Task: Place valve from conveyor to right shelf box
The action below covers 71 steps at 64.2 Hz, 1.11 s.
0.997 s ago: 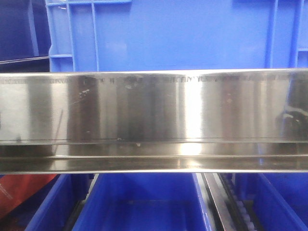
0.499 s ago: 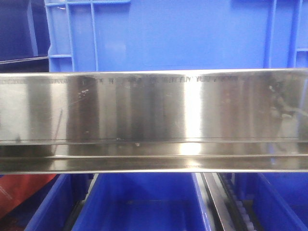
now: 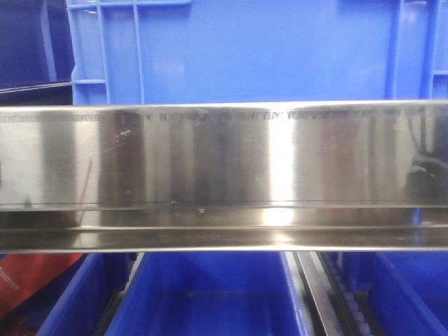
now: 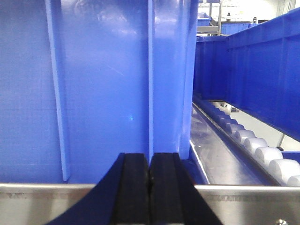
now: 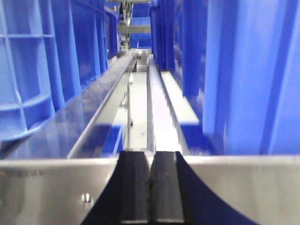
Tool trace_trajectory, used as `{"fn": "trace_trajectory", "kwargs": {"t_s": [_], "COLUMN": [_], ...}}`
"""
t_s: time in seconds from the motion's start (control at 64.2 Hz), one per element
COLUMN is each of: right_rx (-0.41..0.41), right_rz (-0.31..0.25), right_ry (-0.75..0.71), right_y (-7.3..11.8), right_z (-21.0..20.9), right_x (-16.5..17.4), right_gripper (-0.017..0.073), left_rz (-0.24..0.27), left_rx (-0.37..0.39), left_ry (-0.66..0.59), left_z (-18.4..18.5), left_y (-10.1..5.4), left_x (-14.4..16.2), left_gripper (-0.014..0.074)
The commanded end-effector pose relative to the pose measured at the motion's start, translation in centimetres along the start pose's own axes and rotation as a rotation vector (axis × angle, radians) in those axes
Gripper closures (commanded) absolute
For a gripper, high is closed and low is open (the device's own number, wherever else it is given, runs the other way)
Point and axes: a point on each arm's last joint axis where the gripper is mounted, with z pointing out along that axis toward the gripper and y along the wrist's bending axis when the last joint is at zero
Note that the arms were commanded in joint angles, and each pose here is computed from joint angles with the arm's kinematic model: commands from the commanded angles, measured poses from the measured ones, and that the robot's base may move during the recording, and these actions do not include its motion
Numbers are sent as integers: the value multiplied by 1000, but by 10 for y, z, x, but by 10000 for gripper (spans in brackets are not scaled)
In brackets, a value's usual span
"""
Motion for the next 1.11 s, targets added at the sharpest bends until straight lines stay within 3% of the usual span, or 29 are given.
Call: {"fn": "trace_trajectory", "kwargs": {"t_s": [0.0,1.091], "right_rx": [8,8], "right_rz": [-34,-34], "right_ry": [-47,-45], "right_y": [0,0], "right_z": [0,0], "right_x": [-4,-3], "right_gripper": [715,715], "left_rz": [-17,-17], "left_rx": [-1,-3], "left_ry": [-26,-33], "left_z": [-1,-1], "left_y": [0,0], "left_x": [-3,-4], "left_gripper": [704,704]}}
